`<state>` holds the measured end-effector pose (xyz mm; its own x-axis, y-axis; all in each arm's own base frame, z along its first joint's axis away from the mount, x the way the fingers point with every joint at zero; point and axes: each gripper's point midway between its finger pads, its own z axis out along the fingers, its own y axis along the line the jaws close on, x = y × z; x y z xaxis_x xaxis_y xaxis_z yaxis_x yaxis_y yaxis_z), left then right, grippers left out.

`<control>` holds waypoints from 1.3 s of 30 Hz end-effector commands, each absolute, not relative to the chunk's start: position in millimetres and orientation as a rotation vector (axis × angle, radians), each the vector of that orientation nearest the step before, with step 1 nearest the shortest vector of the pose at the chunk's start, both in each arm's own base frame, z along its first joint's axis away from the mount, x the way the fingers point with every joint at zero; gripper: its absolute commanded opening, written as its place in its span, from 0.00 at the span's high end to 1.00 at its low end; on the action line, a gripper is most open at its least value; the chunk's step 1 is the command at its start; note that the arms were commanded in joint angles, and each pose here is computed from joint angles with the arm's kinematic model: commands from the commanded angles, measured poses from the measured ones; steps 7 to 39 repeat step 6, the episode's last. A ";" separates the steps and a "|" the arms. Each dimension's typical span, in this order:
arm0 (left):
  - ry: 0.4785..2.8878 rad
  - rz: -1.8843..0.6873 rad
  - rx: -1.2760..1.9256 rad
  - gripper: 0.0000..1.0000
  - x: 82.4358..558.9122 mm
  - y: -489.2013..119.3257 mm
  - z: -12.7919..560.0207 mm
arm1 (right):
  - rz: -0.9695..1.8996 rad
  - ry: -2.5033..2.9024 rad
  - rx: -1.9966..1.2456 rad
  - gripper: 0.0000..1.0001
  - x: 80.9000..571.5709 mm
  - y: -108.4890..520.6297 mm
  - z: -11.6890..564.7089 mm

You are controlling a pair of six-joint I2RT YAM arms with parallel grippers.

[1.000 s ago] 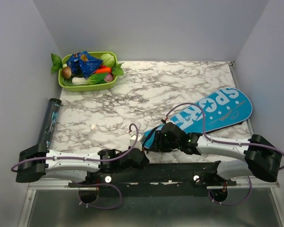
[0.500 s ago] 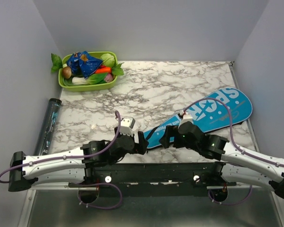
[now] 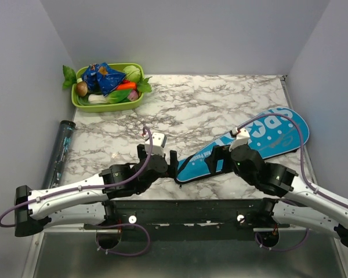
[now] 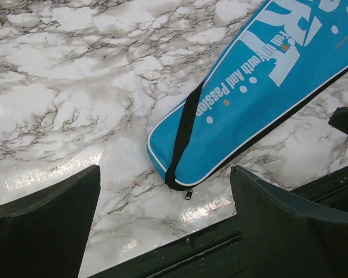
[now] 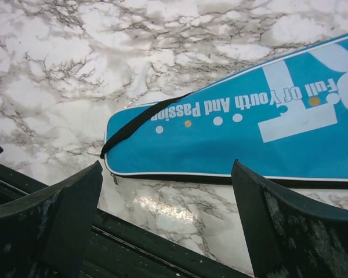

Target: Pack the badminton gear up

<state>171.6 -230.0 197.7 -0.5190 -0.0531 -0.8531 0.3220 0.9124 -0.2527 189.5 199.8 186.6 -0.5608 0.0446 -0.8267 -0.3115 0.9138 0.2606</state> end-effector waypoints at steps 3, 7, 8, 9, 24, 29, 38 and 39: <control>2.057 -0.417 0.212 0.01 178.8 -231.9 203.3 | 0.482 2.021 -0.273 0.00 187.7 190.4 201.6; 2.060 -0.414 0.201 0.01 179.8 -233.5 200.8 | 0.464 2.026 -0.249 0.00 189.3 186.9 202.0; 2.060 -0.414 0.201 0.01 179.8 -233.5 200.8 | 0.464 2.026 -0.249 0.00 189.3 186.9 202.0; 2.060 -0.414 0.201 0.01 179.8 -233.5 200.8 | 0.464 2.026 -0.249 0.00 189.3 186.9 202.0; 2.060 -0.414 0.201 0.01 179.8 -233.5 200.8 | 0.464 2.026 -0.249 0.00 189.3 186.9 202.0; 2.060 -0.414 0.201 0.01 179.8 -233.5 200.8 | 0.464 2.026 -0.249 0.00 189.3 186.9 202.0; 2.060 -0.414 0.201 0.01 179.8 -233.5 200.8 | 0.464 2.026 -0.249 0.00 189.3 186.9 202.0; 2.060 -0.414 0.201 0.01 179.8 -233.5 200.8 | 0.464 2.026 -0.249 0.00 189.3 186.9 202.0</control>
